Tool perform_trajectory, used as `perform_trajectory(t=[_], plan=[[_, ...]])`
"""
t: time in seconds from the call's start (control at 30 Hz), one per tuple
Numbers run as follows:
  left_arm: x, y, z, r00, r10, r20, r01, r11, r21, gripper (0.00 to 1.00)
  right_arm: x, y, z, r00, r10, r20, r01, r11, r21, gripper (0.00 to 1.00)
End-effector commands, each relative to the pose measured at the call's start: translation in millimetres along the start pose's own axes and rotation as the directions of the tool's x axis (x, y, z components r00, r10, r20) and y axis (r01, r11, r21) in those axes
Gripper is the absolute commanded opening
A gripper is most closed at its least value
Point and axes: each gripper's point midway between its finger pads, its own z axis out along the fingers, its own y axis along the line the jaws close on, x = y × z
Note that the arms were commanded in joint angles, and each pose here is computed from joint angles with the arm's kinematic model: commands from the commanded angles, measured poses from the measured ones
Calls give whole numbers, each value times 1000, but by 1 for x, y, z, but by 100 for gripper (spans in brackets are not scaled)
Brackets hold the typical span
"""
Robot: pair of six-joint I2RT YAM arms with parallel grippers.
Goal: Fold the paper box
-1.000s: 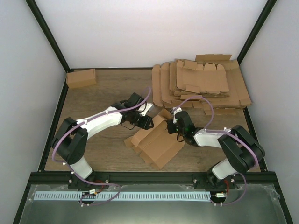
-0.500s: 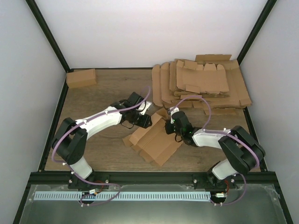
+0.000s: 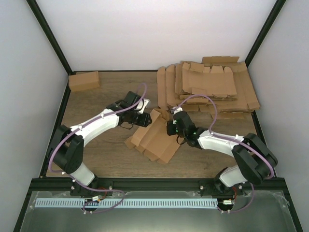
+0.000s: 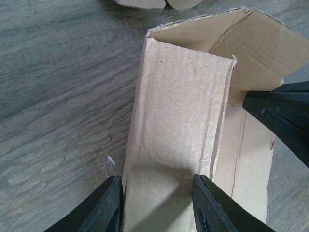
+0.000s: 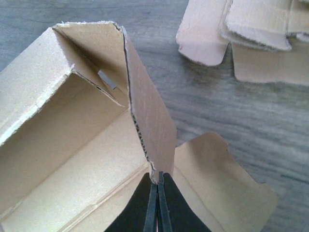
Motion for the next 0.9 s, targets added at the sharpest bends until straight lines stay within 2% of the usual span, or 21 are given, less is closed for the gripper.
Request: perform_trajectory(t=[0.0, 0.5, 0.73, 0.87], plan=[[10, -3, 1, 1000, -3, -4, 4, 1000, 26, 41, -2, 12, -13, 996, 89, -5, -89, 996, -4, 1], [20, -23, 9, 999, 37, -22, -36, 998, 43, 41, 48, 1, -8, 976, 205, -74, -202, 979, 39, 1], [25, -28, 14, 998, 52, -36, -51, 998, 37, 41, 57, 13, -14, 977, 188, -104, -192, 981, -31, 2], [24, -30, 14, 998, 56, -34, -55, 997, 45, 41, 58, 26, -19, 982, 156, -109, -167, 980, -106, 6]])
